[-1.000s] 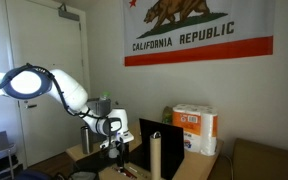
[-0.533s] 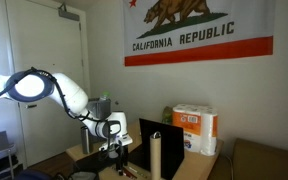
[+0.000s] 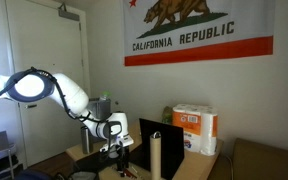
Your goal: Place the red pen in the mug
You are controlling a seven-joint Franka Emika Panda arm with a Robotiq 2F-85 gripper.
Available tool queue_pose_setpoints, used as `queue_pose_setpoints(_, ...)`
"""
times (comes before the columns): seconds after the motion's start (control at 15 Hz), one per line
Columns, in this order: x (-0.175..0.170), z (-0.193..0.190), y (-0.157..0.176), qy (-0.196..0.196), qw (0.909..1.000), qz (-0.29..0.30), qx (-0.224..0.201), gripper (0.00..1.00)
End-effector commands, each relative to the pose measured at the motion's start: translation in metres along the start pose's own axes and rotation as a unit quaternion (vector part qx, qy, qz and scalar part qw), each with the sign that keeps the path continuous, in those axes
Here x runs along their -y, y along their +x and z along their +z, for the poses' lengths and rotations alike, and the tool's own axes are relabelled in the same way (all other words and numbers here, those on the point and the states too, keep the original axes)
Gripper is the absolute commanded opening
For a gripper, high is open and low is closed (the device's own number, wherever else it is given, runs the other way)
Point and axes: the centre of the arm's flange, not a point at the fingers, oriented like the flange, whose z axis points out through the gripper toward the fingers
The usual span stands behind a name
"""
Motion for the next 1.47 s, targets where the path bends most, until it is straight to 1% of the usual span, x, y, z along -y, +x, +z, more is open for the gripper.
queue_pose_setpoints(0.0,-0.008,0.006,-0.004,-0.001,0.9998,0.02,-0.001,0.56)
queue_pose_setpoints(0.27,-0.012,0.006,-0.004,-0.003,0.9997,0.024,-0.002,0.26)
queue_pose_setpoints(0.4,-0.014,0.004,-0.003,-0.003,0.9997,0.025,-0.004,0.13)
queue_pose_setpoints(0.47,-0.014,0.003,-0.002,-0.002,0.9997,0.025,-0.006,0.05)
queue_pose_setpoints(0.6,-0.015,0.0,-0.003,-0.002,0.9997,0.021,-0.007,0.06)
queue_pose_setpoints(0.67,-0.015,-0.004,-0.004,0.0,0.9999,0.016,-0.006,0.01)
queue_pose_setpoints(0.73,-0.015,-0.008,-0.004,-0.001,0.9999,0.012,-0.003,0.0)
queue_pose_setpoints(1.07,-0.014,-0.04,-0.016,-0.001,0.9996,-0.026,0.011,0.0)
queue_pose_setpoints(1.4,-0.015,-0.099,-0.025,-0.002,0.9969,-0.077,0.016,0.0)
